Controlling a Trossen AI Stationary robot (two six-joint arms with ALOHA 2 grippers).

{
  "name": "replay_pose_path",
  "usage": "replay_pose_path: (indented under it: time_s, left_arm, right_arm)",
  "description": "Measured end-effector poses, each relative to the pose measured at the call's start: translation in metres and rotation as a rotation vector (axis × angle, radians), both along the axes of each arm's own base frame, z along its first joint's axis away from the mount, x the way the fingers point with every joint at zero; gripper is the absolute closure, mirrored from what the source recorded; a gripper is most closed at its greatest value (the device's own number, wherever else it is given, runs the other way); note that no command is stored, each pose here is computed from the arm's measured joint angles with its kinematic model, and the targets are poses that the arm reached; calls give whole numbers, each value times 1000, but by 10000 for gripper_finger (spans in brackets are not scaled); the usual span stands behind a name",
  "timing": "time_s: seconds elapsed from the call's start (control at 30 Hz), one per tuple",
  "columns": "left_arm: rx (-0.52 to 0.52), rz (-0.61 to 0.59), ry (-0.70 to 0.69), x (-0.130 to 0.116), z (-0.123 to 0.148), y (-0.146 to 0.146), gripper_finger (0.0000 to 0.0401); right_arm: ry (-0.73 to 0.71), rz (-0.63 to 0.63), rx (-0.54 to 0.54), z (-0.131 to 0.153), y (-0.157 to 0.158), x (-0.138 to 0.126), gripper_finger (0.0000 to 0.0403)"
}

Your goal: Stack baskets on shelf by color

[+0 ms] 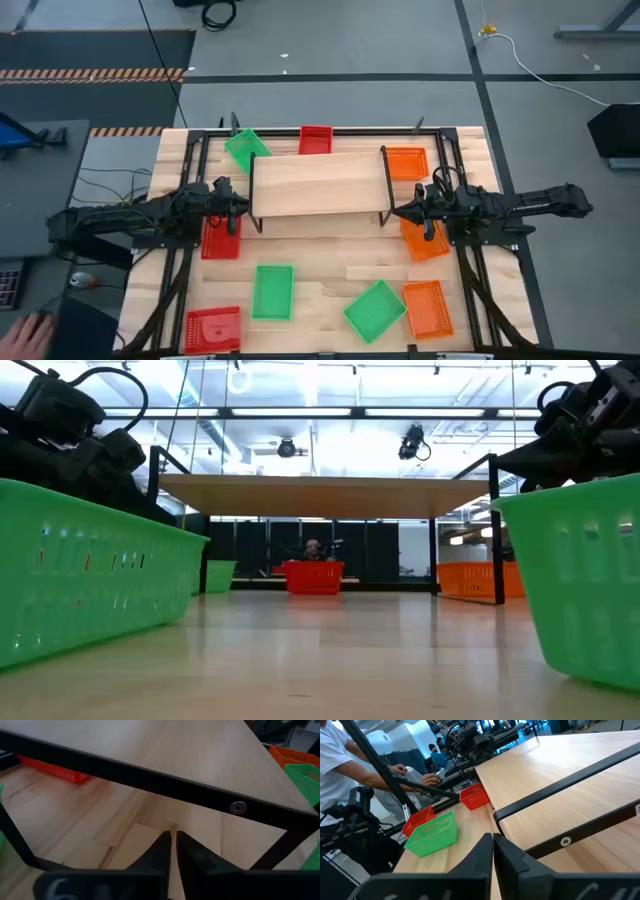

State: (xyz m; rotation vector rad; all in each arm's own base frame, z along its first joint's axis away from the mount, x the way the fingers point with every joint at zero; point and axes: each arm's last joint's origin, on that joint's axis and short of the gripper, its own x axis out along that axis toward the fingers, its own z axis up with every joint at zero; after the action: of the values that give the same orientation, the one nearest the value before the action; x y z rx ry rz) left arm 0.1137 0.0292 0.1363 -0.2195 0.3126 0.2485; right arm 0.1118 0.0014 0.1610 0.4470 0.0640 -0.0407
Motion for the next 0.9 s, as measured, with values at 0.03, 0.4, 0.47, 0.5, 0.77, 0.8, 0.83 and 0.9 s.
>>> replay_pose_path:
  time_s: [0.03,0.4,0.47,0.5,0.77,0.8,0.83,0.9]
  left_arm:
    - [0,0,0,0,0,0,369]
    - [0,0,0,0,0,0,365]
    - [0,0,0,0,0,0,366]
    - [0,0,0,0,0,0,367]
    - [0,0,0,0,0,0,370]
    - [0,0,0,0,0,0,368]
    - [0,0,0,0,0,0,367]
    - [0,0,0,0,0,0,365]
  right_arm:
    - [0,0,0,0,0,0,383]
    - [0,0,0,0,0,0,383]
    - [0,0,0,0,0,0,383]
    - [1,0,0,0,0,0,383]
    - [0,0,0,0,0,0,383]
    - [0,0,0,0,0,0,383]
    - [0,0,0,0,0,0,383]
    - [0,0,0,0,0,0,383]
